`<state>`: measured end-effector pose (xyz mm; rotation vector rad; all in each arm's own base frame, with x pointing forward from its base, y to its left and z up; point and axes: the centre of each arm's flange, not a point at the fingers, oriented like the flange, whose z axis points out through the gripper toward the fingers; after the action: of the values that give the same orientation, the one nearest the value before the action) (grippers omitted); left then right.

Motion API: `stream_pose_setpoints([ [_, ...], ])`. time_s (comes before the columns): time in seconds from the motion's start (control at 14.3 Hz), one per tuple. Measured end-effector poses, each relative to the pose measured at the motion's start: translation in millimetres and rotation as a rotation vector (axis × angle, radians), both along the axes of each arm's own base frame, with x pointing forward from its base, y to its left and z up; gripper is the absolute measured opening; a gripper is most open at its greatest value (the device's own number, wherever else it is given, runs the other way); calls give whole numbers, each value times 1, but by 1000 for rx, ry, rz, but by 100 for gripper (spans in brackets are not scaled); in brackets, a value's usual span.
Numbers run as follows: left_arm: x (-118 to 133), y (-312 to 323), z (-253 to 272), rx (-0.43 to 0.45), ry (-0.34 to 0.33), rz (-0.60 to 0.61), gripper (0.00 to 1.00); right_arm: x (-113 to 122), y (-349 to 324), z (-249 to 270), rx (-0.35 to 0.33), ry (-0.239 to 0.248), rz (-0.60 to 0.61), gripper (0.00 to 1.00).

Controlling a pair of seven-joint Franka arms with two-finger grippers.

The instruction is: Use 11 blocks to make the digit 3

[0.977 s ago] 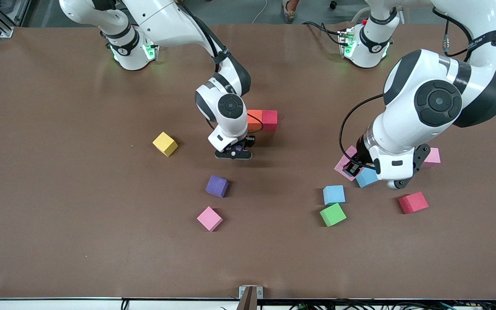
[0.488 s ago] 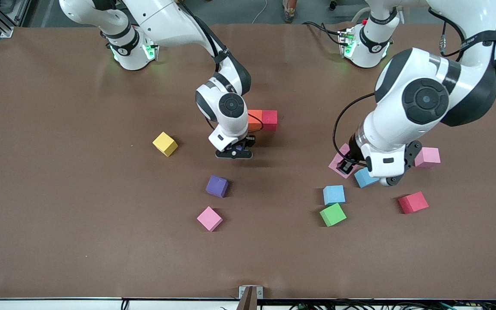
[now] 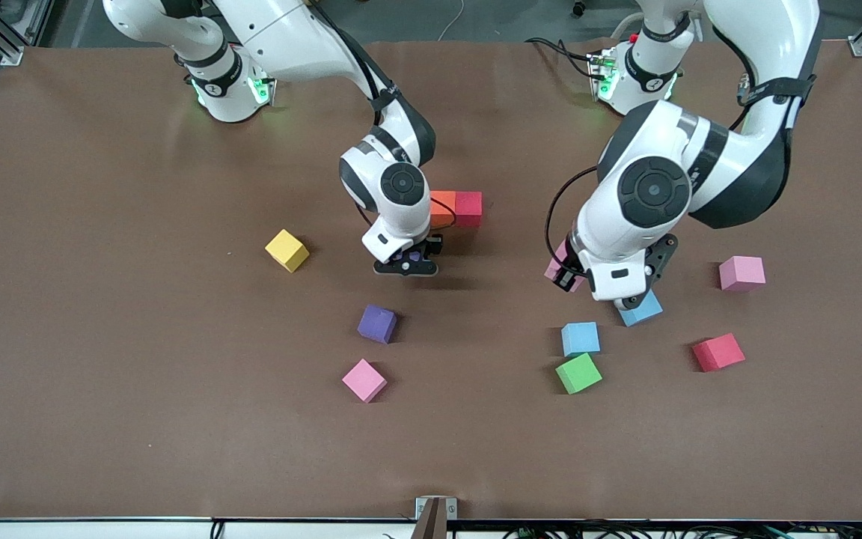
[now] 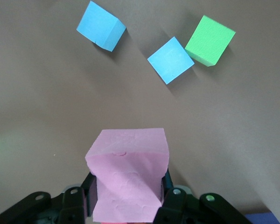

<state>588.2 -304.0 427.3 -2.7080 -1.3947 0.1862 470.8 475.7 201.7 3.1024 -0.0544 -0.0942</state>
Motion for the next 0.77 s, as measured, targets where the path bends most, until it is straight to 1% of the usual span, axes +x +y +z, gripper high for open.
stream_pose_setpoints([
  [0.07,0,-1,-11,-5,-11,20,54,0,-1,-1,-2,2,0,97],
  [0.14,-1,-3,-23,-10,-25,49,54,0,-1,-1,-1,1,0,100],
  [0.35,-12,-16,-67,-34,-72,164,54,2,0,2,5,-7,-1,100],
  [0.56,-27,-39,-95,-38,-80,323,54,11,1,13,15,-24,-9,100],
  [0.77,-40,-71,-125,-53,-81,484,54,35,-13,44,22,-30,-42,100],
])
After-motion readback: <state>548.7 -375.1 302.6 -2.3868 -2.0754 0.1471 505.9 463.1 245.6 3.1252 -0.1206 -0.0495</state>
